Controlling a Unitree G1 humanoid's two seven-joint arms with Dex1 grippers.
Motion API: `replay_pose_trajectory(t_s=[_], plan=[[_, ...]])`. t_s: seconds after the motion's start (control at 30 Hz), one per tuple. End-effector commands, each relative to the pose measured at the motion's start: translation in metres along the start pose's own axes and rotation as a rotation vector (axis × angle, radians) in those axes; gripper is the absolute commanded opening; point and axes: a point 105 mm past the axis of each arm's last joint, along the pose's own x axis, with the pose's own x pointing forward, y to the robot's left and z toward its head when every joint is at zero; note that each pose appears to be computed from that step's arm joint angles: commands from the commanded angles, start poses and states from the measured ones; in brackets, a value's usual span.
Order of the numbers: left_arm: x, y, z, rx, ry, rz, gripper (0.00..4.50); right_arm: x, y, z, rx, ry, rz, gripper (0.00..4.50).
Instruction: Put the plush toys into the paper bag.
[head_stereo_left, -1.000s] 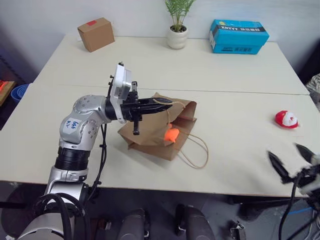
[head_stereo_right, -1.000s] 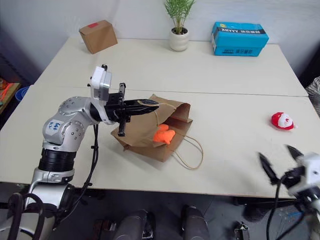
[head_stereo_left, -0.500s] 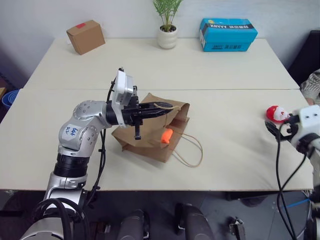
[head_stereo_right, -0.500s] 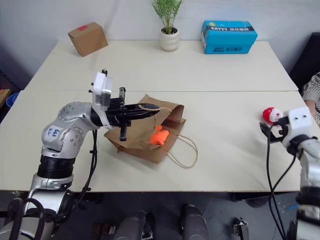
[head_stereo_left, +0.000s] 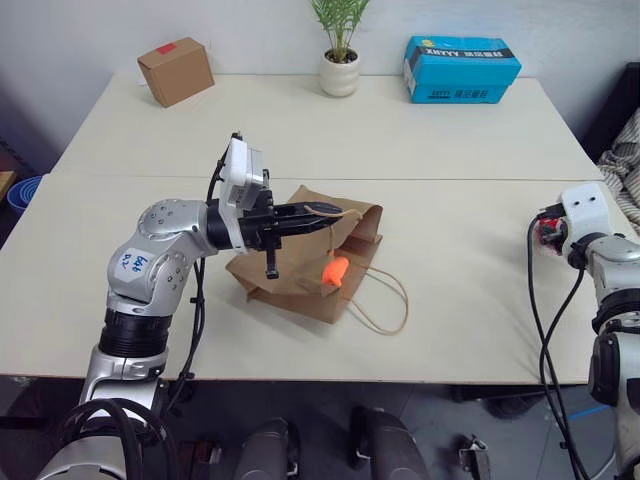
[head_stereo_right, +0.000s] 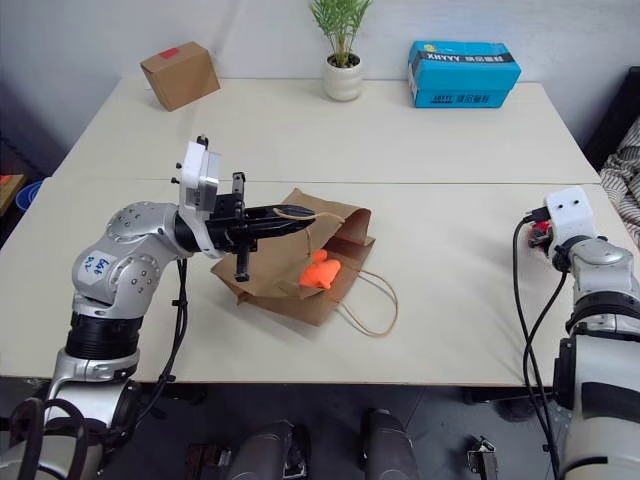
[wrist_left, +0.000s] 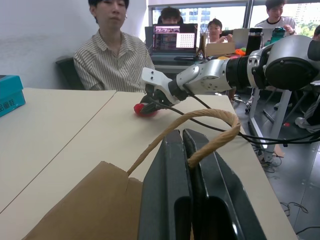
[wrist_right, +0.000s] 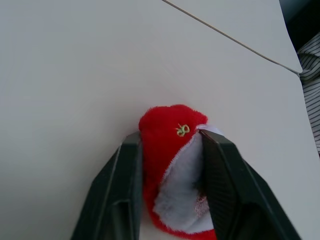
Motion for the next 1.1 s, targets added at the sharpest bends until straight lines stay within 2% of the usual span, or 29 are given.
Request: replay_pose_trajectory(t_s=[0.03, 0.07, 0.1, 0.17, 0.23, 0.27, 0.33, 0.43, 0.57, 0.67, 0.8, 0.87, 0.97, 1.07, 1.1], plan=[[-0.001, 0.000, 0.015, 0.052, -0.026, -0.010, 0.00, -0.007, -0.004, 0.012, 0.028, -0.080, 0.076, 0.44], [-0.001, 0.000, 0.015, 0.049, -0.028, -0.010, 0.00, -0.012, 0.010, 0.028, 0.040, -0.182, 0.210, 0.13], [-0.002, 0.000, 0.015, 0.047, -0.029, -0.010, 0.00, -0.018, 0.019, 0.039, 0.040, -0.255, 0.305, 0.00], [-0.004, -0.001, 0.015, 0.037, -0.030, -0.015, 0.00, -0.043, 0.044, 0.064, 0.040, -0.426, 0.531, 0.00], [-0.006, -0.001, 0.016, 0.021, -0.033, -0.024, 0.00, -0.076, 0.075, 0.080, 0.072, -0.530, 0.705, 0.00], [-0.007, -0.001, 0.017, 0.013, -0.037, -0.029, 0.00, -0.091, 0.091, 0.084, 0.090, -0.548, 0.771, 0.00], [-0.009, 0.000, 0.019, -0.010, -0.043, -0.041, 0.00, -0.130, 0.147, 0.089, 0.122, -0.566, 0.944, 0.00], [-0.013, 0.001, 0.022, -0.045, -0.044, -0.050, 0.00, -0.162, 0.203, 0.100, 0.197, -0.586, 1.074, 0.00], [-0.020, -0.001, 0.020, -0.080, -0.023, -0.063, 0.00, -0.170, 0.247, 0.115, 0.291, -0.597, 1.107, 0.00], [-0.021, -0.005, 0.020, -0.094, -0.008, -0.087, 0.00, -0.160, 0.274, 0.117, 0.251, -0.600, 1.079, 0.00], [-0.027, -0.010, 0.022, -0.113, 0.012, -0.103, 0.00, -0.126, 0.291, 0.143, 0.141, -0.708, 0.806, 0.00], [-0.031, -0.012, 0.021, -0.124, 0.023, -0.108, 0.00, -0.113, 0.302, 0.144, 0.106, -0.683, 0.746, 0.00], [-0.033, -0.013, 0.019, -0.127, 0.033, -0.108, 0.00, -0.099, 0.328, 0.137, 0.068, -0.621, 0.752, 0.00], [-0.033, -0.010, 0.019, -0.113, 0.031, -0.092, 0.00, -0.100, 0.348, 0.128, 0.101, -0.564, 0.859, 0.00], [-0.034, -0.007, 0.019, -0.104, 0.027, -0.079, 0.00, -0.102, 0.349, 0.129, 0.126, -0.572, 0.881, 0.33]])
